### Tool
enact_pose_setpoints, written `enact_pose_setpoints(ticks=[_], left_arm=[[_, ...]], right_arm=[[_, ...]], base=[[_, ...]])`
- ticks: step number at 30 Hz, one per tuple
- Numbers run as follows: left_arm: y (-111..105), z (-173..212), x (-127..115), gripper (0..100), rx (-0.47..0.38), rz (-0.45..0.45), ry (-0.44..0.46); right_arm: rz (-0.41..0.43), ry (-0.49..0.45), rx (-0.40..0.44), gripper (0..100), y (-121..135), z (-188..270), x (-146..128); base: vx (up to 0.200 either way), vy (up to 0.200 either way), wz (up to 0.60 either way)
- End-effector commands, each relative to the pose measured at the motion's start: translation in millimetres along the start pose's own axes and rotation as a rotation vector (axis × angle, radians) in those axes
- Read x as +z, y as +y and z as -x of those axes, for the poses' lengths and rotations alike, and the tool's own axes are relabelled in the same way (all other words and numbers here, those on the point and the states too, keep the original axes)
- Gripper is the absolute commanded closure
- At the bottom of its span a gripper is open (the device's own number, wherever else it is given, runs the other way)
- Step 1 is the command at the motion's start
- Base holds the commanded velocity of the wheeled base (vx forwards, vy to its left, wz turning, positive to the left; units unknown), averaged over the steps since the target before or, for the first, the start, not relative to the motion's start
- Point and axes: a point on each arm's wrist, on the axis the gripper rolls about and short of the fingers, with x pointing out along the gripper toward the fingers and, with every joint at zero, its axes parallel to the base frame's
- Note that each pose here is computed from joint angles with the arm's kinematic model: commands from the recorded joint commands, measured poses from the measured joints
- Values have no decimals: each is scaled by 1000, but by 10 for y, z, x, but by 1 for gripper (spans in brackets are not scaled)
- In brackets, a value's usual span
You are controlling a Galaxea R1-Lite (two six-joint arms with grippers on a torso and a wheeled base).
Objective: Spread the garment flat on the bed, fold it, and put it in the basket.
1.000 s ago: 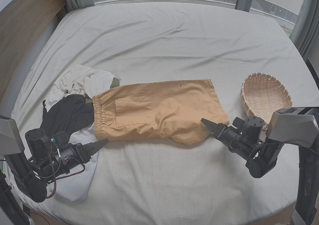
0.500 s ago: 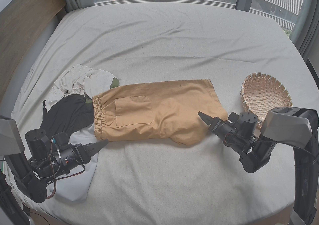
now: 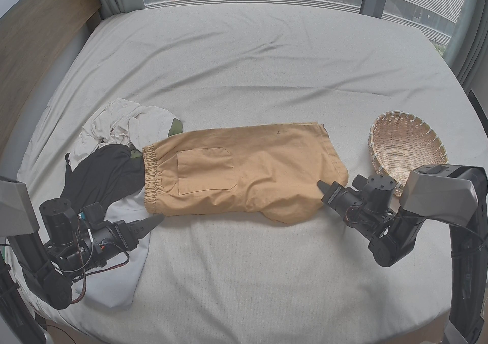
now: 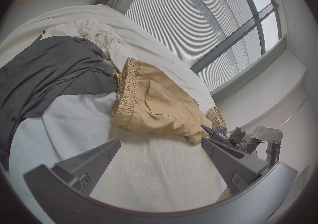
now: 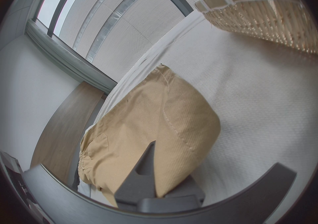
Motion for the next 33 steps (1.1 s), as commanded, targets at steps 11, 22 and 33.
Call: enact_pose_setpoints(ticks=[11, 22, 33], left_arm=[[42, -45, 19, 0, 9, 12, -9], [162, -341, -48, 0, 3, 16, 21], [226, -595, -183, 0, -12, 17, 65]], right_arm=[[70, 78, -68, 100, 99, 805, 166], [106, 138, -101, 100, -123, 1064, 143], [107, 164, -104, 0, -51, 1264, 133]], base=[[0, 0, 0], [0, 0, 0], [0, 0, 0]])
